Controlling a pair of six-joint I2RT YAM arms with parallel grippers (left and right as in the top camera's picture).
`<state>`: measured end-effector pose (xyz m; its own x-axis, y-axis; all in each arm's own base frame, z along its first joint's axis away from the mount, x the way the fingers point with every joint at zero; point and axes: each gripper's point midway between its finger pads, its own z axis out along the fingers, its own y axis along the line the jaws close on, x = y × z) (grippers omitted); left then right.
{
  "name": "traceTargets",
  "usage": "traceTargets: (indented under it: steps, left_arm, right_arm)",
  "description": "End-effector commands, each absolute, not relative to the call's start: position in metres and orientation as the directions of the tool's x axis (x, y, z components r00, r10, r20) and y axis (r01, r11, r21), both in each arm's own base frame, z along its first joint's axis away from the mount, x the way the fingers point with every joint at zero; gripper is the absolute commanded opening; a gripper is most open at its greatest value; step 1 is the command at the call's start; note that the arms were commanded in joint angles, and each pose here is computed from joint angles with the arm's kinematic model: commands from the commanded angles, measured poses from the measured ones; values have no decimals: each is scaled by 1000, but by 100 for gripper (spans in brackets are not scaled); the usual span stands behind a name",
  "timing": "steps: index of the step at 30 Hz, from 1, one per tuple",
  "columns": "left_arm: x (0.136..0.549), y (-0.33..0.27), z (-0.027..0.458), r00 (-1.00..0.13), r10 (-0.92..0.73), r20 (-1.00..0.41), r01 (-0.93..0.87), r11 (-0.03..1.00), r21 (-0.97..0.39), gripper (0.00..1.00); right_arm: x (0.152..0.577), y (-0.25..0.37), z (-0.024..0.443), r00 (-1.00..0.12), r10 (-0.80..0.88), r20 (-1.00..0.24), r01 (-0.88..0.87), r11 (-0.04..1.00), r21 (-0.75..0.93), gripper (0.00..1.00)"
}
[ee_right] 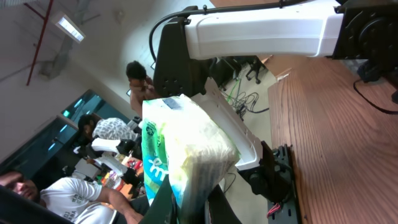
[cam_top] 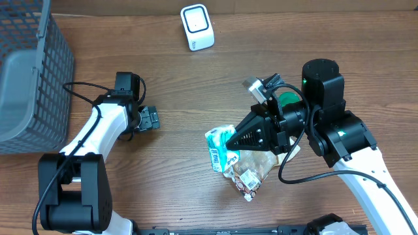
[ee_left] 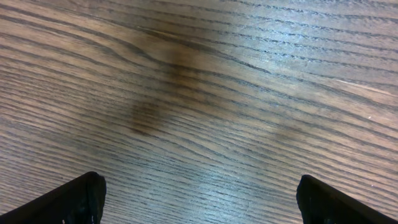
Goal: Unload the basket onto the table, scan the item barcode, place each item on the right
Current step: 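Lift the tissue pack with the right gripper and rotate it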
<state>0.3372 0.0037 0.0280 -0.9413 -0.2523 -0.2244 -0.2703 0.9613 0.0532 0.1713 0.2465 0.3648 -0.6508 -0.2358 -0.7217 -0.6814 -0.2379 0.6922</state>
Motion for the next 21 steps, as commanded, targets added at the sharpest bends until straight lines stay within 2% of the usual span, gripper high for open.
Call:
traceTargets:
  steps: [1, 21]
  left_arm:
    - [344, 5, 35, -940, -232, -250, -256, 965, 65, 100]
    - [343, 5, 35, -940, -232, -249, -256, 965, 66, 100]
  right_arm:
    - [164, 243, 369, -647, -244, -722, -671, -265, 692, 4]
    - [164, 243, 368, -676, -256, -691, -642, -255, 723, 4]
